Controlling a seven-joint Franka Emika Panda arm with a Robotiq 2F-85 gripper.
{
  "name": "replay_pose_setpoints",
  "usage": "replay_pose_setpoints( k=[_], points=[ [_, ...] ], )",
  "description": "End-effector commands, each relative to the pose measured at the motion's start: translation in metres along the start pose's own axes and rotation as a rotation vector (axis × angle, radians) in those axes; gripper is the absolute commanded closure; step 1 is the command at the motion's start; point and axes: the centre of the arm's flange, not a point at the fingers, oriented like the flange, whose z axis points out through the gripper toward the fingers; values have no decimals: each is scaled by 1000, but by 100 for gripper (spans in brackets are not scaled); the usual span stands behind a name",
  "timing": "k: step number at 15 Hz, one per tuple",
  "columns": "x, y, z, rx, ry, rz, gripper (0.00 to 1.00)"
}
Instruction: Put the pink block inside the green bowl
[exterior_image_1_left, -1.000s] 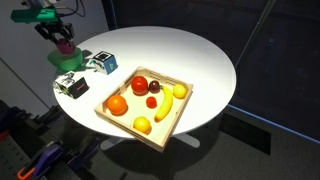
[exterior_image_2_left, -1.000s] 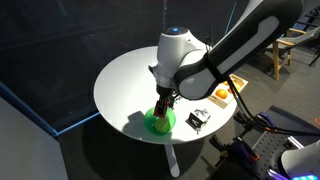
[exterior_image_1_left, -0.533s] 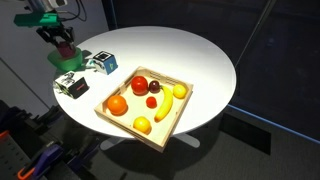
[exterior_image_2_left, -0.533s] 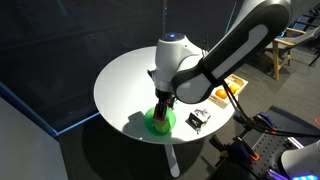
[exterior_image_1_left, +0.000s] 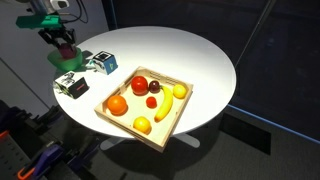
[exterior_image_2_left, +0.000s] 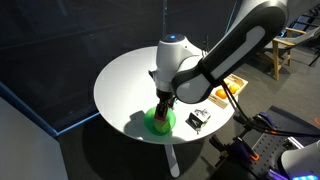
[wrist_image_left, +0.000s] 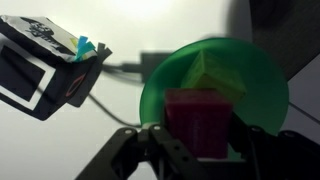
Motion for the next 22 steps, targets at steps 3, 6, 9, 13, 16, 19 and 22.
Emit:
replay_pose_setpoints(
  k=[3,6,9,13,16,19,22],
  points=[
    [-3,10,-4,-25,7,18,70],
    [-5,14,-5,-28,5,25,70],
    [-7,16,-4,-30,2,30,70],
    [-10,20,-4,-32,0,40,70],
    [-14,24,-4,-33,-2,48,70],
    [-17,29,-3,-36,-5,58,70],
    [-20,33,-4,-38,-5,67,70]
  ],
)
